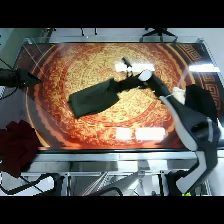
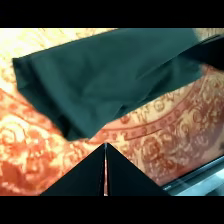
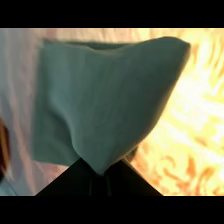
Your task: Fold the shirts.
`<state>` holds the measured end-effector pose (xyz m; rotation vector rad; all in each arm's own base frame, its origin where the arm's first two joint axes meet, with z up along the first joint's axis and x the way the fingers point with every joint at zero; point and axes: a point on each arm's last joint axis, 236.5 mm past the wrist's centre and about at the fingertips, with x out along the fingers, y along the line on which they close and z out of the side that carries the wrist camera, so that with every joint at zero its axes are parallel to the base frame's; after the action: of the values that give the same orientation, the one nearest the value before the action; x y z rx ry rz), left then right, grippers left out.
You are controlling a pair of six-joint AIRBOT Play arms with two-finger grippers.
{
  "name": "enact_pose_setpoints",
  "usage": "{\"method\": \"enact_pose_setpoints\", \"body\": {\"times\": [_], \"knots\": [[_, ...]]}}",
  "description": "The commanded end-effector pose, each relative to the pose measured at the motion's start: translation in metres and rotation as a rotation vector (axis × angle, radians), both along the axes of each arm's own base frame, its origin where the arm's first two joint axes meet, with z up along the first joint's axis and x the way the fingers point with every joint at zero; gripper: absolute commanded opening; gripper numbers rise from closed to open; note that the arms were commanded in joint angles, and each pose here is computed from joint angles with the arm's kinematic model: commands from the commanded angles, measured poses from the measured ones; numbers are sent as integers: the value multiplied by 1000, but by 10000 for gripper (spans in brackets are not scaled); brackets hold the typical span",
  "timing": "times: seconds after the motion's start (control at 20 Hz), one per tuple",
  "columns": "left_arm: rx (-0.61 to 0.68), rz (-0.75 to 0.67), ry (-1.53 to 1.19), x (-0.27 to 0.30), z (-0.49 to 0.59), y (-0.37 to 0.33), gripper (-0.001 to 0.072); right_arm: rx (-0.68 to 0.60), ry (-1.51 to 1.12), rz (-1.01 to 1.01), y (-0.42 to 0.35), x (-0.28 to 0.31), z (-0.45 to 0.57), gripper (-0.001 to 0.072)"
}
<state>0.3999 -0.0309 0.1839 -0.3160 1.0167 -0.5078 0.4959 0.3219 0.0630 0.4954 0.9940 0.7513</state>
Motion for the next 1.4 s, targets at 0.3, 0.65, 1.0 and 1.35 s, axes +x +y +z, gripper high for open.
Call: {"method": "enact_pose_setpoints", "body": {"times": [0.3, 0.65, 1.0, 1.35], "knots": [[-5, -38, 64, -16, -5, -4, 17, -68, -294, -622, -277, 14, 205, 15], [-6, -49, 78, -20, -6, -5, 17, -366, 18, -904, -489, -106, 156, 14], [-7, -49, 79, -21, -6, -5, 17, -348, 461, -916, -488, -214, 56, 16], [-6, -50, 79, -21, -6, -5, 17, -360, 691, -947, -477, -258, -50, 23]]}}
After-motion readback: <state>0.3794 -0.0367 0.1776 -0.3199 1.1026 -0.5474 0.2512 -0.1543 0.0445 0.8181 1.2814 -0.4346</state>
